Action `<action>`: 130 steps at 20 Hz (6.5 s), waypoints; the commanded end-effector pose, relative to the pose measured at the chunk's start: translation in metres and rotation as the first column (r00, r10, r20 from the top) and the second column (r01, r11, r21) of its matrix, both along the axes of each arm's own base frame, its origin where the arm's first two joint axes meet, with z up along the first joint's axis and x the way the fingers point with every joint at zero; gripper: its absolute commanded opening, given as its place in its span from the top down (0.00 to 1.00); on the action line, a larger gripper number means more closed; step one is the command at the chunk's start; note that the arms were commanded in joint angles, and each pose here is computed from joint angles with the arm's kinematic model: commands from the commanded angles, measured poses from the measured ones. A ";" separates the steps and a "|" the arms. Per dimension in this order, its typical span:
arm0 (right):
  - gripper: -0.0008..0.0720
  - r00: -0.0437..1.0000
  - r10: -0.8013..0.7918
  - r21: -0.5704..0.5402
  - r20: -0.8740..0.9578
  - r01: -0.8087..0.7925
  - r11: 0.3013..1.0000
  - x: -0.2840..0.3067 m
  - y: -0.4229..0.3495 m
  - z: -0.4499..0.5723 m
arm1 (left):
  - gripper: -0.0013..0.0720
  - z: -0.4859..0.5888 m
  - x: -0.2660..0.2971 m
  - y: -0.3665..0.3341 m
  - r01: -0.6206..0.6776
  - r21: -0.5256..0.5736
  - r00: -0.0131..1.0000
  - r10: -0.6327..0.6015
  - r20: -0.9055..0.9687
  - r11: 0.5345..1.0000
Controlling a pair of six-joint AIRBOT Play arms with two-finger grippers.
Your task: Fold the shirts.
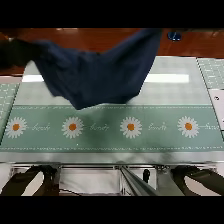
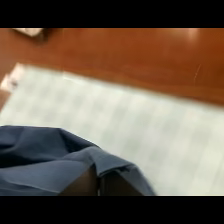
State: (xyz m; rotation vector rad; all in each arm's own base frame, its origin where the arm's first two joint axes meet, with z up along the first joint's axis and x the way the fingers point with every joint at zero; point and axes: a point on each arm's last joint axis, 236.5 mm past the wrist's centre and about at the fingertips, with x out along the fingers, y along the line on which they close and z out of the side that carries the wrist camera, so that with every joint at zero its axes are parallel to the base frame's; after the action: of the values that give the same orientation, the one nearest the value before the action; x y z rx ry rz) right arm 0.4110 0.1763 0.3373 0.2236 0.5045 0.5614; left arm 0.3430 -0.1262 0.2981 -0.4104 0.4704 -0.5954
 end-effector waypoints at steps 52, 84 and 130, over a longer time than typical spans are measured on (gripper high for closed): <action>0.42 0.381 -0.331 -0.178 -0.863 0.384 0.906 -0.187 -0.181 -0.408 | 0.29 -0.386 -0.052 0.112 -0.052 0.055 0.393 0.071 -0.917 0.997; 0.84 0.424 -0.112 -0.044 -0.898 0.167 0.985 -0.155 -0.062 -0.440 | 0.96 -0.403 -0.058 0.064 0.151 0.035 0.382 -0.025 -0.924 0.988; 0.96 0.856 -0.370 -0.219 -0.361 0.307 0.926 0.115 -0.134 -0.248 | 0.96 -0.211 0.211 0.104 -0.356 0.218 0.886 0.403 -0.228 0.909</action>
State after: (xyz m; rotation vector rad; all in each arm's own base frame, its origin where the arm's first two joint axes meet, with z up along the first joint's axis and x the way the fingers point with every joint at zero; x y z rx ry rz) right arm 0.4663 0.0521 0.1282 0.2336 0.8759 0.1616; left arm 0.5023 -0.0256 0.1328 -0.3536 0.6288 -0.1453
